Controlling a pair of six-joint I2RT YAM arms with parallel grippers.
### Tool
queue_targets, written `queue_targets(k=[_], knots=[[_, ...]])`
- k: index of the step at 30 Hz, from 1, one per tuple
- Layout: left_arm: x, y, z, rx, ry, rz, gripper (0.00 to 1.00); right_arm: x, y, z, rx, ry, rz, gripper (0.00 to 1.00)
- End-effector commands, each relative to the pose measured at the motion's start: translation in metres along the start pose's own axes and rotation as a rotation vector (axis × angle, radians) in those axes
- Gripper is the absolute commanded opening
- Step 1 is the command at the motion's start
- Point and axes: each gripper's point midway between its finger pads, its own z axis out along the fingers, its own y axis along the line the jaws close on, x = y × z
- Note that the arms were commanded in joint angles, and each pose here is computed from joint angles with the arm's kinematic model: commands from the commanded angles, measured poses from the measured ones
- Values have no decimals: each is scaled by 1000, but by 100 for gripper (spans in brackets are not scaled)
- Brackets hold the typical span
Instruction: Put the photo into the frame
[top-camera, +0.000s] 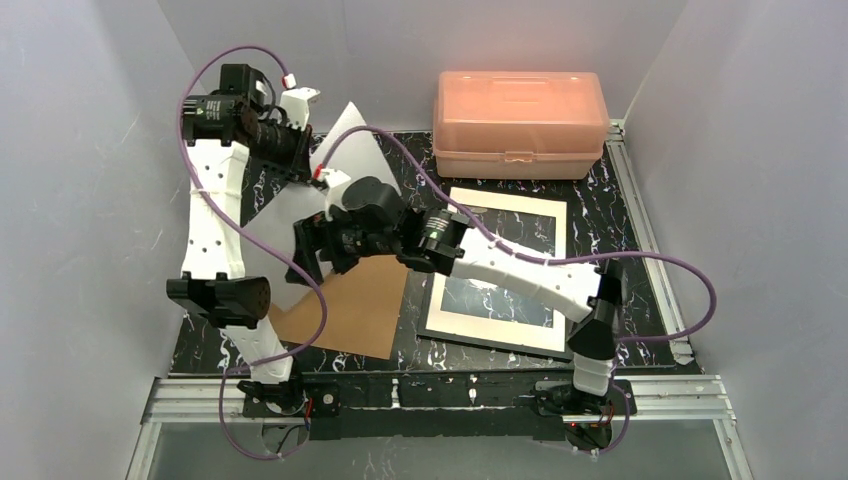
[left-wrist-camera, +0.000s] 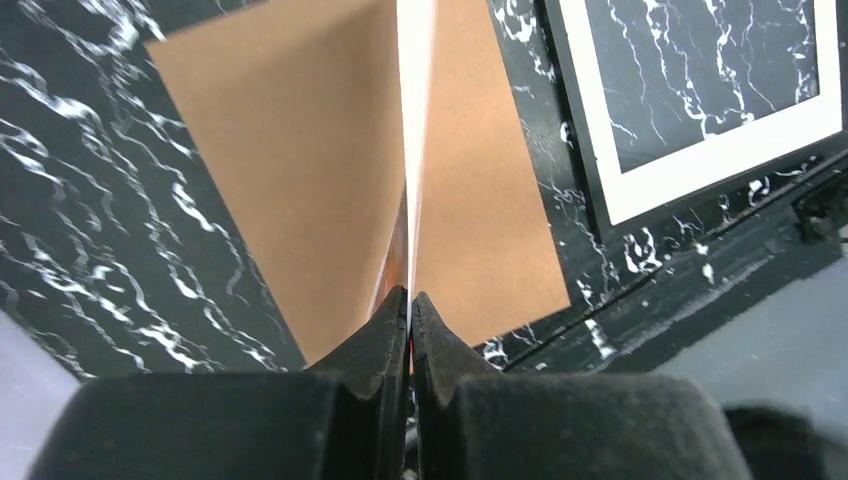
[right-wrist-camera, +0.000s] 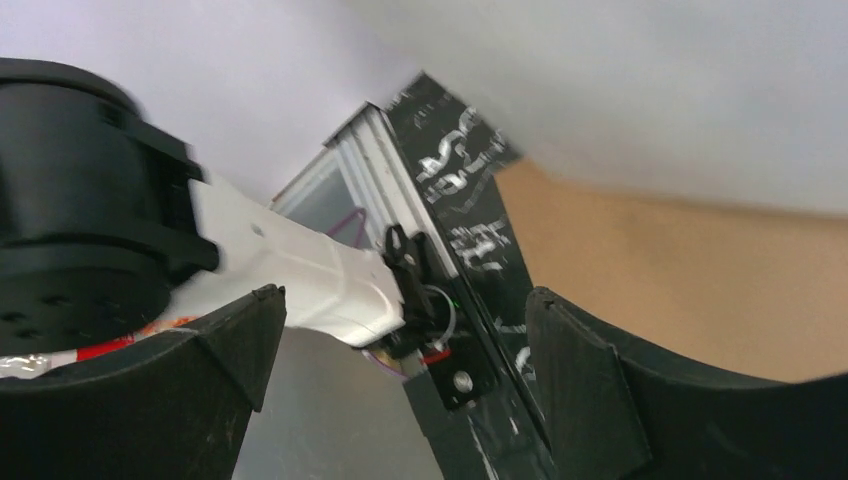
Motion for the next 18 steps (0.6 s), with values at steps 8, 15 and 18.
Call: queue_targets(k=[8, 15, 18], knots=[[-28, -63, -119, -139, -471, 515, 0, -47, -113, -112, 84, -413, 212, 99], [-41, -92, -160, -142, -690, 601, 0, -51, -125, -112, -94, -564, 0, 99], [-35, -99, -165, -127, -704, 605, 0, -56, -131, -117, -207, -610, -79, 99]])
